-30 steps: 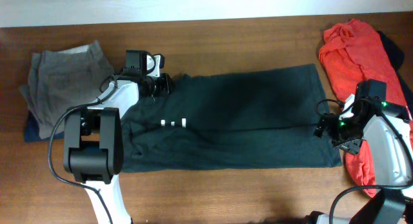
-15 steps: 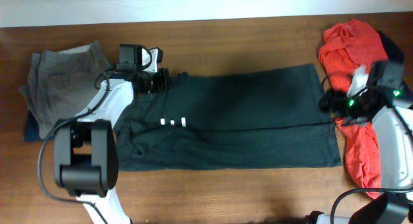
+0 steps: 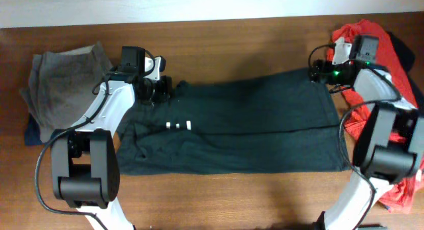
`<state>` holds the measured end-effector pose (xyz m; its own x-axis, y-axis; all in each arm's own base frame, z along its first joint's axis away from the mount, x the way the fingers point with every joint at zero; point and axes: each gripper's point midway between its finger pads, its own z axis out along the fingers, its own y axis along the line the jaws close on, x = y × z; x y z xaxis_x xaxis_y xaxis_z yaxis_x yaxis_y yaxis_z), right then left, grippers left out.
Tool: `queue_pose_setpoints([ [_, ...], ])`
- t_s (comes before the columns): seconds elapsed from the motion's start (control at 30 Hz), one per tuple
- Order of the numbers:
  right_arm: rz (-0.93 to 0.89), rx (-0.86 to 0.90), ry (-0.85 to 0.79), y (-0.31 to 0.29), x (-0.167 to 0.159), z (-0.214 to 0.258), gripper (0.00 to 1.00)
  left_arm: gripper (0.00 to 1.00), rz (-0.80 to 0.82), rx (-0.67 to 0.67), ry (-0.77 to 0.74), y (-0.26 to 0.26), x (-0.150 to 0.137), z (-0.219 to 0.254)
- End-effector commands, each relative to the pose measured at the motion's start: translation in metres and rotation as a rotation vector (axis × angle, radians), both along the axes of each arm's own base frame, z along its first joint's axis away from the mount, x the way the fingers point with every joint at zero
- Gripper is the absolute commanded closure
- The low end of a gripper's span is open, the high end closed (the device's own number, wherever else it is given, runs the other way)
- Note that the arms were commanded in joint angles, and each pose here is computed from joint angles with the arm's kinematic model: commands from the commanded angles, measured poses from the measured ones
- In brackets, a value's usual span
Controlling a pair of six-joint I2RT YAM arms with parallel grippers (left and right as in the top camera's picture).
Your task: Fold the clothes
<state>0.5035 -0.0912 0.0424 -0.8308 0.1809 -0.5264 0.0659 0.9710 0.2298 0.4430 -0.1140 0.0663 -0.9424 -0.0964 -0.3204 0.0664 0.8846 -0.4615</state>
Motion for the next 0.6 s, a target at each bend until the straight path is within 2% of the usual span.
queue_pose_setpoints([
  [0.0, 0.031, 0.002, -0.047, 0.004, 0.017, -0.008, 0.14, 1.0, -0.001, 0.009, -0.023, 0.001, 0.003, 0.008],
  [0.17, 0.039, -0.017, -0.092, 0.005, 0.031, -0.015, 0.14, 0.99, -0.01, 0.026, -0.023, -0.003, 0.001, 0.007],
  [0.4, 0.039, -0.04, -0.03, 0.012, 0.029, -0.052, 0.15, 1.0, -0.032, 0.087, -0.03, -0.014, -0.002, 0.003],
  [0.47, 0.04, -0.041, -0.025, 0.012, 0.029, -0.058, 0.23, 0.99, -0.032, 0.087, -0.03, -0.014, -0.002, 0.003],
  [0.57, 0.042, -0.042, -0.021, 0.014, 0.029, -0.062, 0.43, 1.0, -0.032, 0.087, -0.03, -0.014, -0.002, 0.003],
])
